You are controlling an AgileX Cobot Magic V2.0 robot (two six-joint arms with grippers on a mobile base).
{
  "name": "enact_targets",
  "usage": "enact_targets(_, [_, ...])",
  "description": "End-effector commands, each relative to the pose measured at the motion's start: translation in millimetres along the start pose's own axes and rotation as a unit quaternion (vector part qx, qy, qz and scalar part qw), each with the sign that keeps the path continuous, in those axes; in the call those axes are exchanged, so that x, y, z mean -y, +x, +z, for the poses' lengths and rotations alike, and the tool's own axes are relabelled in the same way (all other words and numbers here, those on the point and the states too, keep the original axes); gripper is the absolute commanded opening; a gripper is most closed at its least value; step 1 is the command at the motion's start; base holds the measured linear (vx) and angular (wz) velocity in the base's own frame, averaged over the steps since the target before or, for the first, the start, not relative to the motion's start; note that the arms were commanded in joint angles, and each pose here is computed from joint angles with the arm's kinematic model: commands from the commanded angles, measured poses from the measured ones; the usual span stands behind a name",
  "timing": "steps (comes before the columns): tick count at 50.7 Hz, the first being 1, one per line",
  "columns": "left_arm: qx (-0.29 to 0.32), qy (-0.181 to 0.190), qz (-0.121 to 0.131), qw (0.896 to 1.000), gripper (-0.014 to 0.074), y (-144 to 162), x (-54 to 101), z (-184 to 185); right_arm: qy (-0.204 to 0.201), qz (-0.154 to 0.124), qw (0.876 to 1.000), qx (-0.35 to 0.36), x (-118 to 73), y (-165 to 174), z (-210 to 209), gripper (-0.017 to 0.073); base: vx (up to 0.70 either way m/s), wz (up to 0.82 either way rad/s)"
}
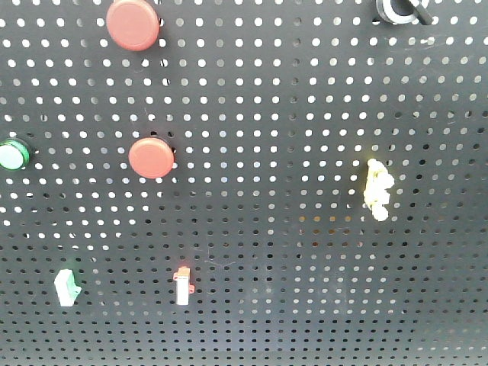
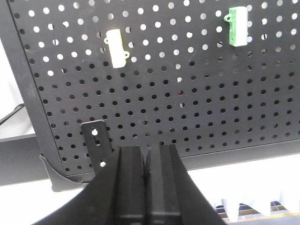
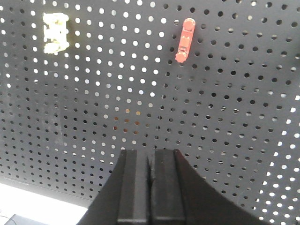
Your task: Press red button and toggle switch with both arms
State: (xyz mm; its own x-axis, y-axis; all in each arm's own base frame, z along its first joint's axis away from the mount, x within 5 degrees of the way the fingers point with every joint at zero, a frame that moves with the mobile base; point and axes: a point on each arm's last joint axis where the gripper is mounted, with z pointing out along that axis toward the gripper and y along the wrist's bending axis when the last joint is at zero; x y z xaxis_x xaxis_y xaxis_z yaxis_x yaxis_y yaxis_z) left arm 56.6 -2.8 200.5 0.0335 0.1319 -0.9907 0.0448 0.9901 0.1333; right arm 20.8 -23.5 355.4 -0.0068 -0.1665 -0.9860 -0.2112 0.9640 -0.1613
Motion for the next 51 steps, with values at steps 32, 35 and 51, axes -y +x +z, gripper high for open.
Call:
enact_targets(32, [0.029,-0.006,-0.005,1.0,0.0001,4,0.2,0,0.0,-0.013,0.999,0.039,0.3,-13,0,-0.0003,0.0,0.0])
enact_targets(35, [0.029,-0.006,-0.005,1.0,0.0001,4,0.2,0,-0.014,-0.003,0.999,0.034,-2.4,-11,1,-0.0003,0.0,0.0])
enact_targets(51, [0.029,-0.006,-0.005,1.0,0.0001,4,0.2,0,-0.075,-0.014,0.997,0.034,-46.7,64,44,-0.0003,0.0,0.0])
